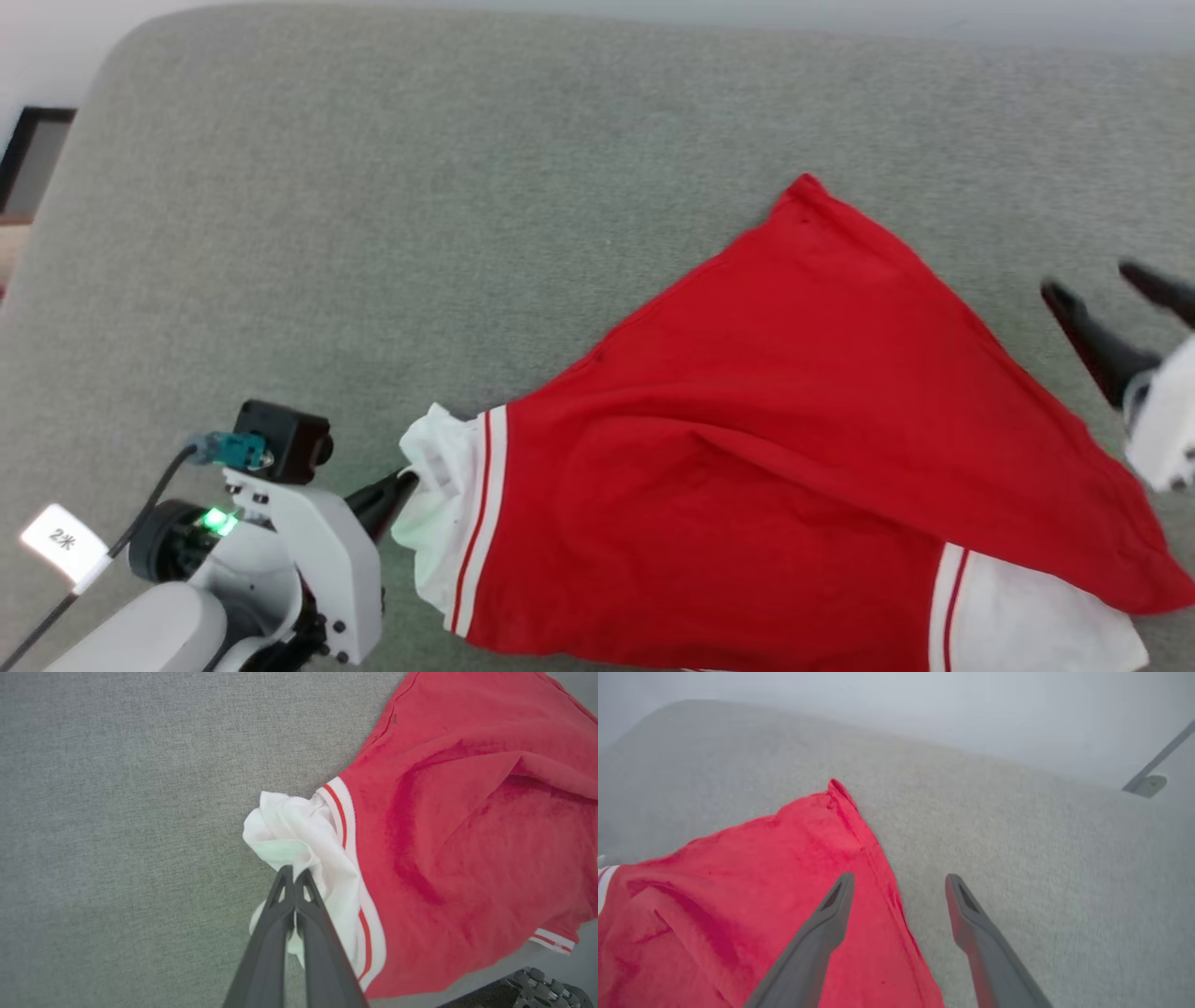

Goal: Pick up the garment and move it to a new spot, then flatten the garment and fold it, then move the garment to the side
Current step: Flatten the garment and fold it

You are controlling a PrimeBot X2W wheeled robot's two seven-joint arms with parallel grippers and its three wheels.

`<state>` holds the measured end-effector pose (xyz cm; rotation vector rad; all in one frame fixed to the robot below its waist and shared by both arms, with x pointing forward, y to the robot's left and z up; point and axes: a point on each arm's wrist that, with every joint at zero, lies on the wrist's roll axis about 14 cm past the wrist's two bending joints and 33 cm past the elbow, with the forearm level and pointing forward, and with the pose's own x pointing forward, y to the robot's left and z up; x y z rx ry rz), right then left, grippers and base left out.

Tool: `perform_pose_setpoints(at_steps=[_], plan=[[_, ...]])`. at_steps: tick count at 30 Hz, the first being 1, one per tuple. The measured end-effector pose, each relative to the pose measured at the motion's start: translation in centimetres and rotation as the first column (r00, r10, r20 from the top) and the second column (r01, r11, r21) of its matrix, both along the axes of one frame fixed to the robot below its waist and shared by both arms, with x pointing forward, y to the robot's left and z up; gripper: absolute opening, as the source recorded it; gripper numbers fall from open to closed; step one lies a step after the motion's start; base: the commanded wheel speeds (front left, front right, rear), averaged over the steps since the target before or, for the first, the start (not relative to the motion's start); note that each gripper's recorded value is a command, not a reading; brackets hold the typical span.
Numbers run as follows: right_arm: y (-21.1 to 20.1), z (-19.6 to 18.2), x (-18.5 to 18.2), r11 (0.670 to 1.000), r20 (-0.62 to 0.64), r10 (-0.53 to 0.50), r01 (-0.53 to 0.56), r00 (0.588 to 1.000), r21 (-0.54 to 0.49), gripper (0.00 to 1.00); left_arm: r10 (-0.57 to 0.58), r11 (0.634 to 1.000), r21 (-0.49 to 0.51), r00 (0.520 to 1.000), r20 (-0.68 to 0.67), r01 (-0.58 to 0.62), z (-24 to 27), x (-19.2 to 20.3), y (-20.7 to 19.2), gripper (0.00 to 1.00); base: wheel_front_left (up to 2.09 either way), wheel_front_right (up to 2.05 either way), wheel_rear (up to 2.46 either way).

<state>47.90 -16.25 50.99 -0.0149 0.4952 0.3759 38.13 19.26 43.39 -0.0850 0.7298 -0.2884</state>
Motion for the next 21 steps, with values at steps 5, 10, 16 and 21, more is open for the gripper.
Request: perform_pose_setpoints(at_steps=[5,10,16,21], plan=[[3.9,0.4,3.9,0.995,0.069,0.104,-0.104,0.992,-0.006,1.0,0.012,1.0,-0.004,1.0,0.002,-0.012,-0.2,0.2,0.1,0.0,0.0,0.0,0.0],[7.5,-0.9,7.2,0.98,0.063,0.197,-0.195,0.978,-0.038,1.0,0.025,1.0,-0.01,1.0,-0.009,-0.025,-0.8,0.1,0.3,0.0,0.0,0.0,0.0],[10.4,-5.5,9.2,0.955,-0.092,0.269,-0.278,0.959,-0.101,1.0,0.048,0.999,-0.015,0.998,-0.029,-0.048,-1.8,0.1,0.8,0.0,0.0,0.0,0.0],[11.6,-9.3,9.5,0.929,-0.246,0.3,-0.34,0.922,-0.143,1.0,0.071,0.997,-0.013,0.996,-0.052,-0.072,-2.7,-0.2,1.4,0.0,0.0,0.0,0.0]])
